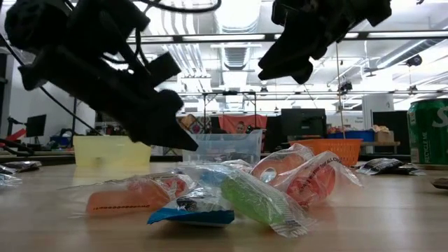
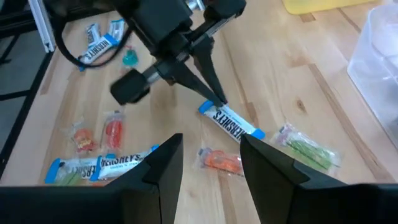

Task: Organize candy in baskets
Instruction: Put the white chocolate bar chocolate into the orange bin

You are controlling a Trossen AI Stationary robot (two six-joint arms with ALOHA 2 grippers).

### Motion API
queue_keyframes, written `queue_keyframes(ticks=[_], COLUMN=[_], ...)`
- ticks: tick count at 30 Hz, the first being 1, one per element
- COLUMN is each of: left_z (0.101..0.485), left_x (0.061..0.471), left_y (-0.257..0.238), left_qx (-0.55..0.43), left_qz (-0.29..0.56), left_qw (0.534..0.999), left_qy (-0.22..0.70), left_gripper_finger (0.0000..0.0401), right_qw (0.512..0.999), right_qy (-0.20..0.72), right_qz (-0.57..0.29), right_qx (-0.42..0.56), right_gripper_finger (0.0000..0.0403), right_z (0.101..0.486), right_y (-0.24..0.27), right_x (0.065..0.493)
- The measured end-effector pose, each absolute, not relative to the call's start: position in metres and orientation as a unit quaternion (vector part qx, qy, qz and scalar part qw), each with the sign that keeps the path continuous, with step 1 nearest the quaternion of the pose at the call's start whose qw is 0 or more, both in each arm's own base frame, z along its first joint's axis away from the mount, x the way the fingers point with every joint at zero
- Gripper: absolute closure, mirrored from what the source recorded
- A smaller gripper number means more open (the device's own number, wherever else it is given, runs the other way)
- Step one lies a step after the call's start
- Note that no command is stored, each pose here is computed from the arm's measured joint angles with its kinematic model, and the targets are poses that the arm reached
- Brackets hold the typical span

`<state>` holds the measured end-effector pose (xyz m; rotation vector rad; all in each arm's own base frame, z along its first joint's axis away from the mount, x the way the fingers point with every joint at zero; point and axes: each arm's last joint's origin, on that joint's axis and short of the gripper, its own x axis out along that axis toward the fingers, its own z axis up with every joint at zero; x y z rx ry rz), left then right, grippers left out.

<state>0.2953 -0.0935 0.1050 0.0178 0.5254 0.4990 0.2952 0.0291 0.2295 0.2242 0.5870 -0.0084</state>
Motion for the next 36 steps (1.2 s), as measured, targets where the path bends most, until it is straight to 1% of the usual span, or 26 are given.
queue_keyframes(ticks=[6,9,11,15,18,22,24,26,29,31,33,36], left_z=[0.109,0.109,0.109,0.110,0.105,0.091,0.085,0.082,0.077,0.073,0.071,0.068], left_x=[0.295,0.295,0.295,0.296,0.296,0.295,0.295,0.295,0.295,0.295,0.293,0.290], left_y=[-0.097,-0.097,-0.097,-0.097,-0.097,-0.096,-0.095,-0.095,-0.095,-0.094,-0.094,-0.093], left_qx=[0.030,0.027,0.020,0.014,0.017,0.022,0.025,0.019,0.005,-0.005,-0.014,-0.024], left_qz=[0.173,0.169,0.171,0.176,0.179,0.206,0.218,0.226,0.239,0.243,0.245,0.242], left_qw=[0.942,0.942,0.943,0.944,0.941,0.933,0.929,0.928,0.926,0.926,0.924,0.924], left_qy=[0.287,0.288,0.286,0.279,0.285,0.294,0.298,0.295,0.291,0.290,0.292,0.295], left_gripper_finger=[0.0401,0.0399,0.0390,0.0348,0.0302,0.0240,0.0219,0.0207,0.0207,0.0218,0.0240,0.0286], right_qw=[0.952,0.952,0.952,0.953,0.953,0.952,0.951,0.950,0.950,0.950,0.950,0.950], right_qy=[0.288,0.293,0.293,0.290,0.293,0.295,0.299,0.301,0.301,0.301,0.301,0.301], right_qz=[-0.001,0.005,0.006,0.009,0.009,0.010,0.009,0.009,0.009,0.009,0.009,0.009], right_qx=[0.102,0.089,0.087,0.081,0.080,0.079,0.079,0.079,0.079,0.079,0.079,0.079], right_gripper_finger=[0.0252,0.0252,0.0252,0.0252,0.0252,0.0252,0.0252,0.0252,0.0252,0.0252,0.0252,0.0252], right_z=[0.216,0.213,0.212,0.209,0.206,0.204,0.201,0.200,0.200,0.200,0.200,0.200], right_y=[0.029,0.031,0.031,0.032,0.032,0.032,0.033,0.033,0.033,0.033,0.033,0.033], right_x=[0.290,0.289,0.290,0.293,0.295,0.296,0.297,0.298,0.298,0.298,0.298,0.298])
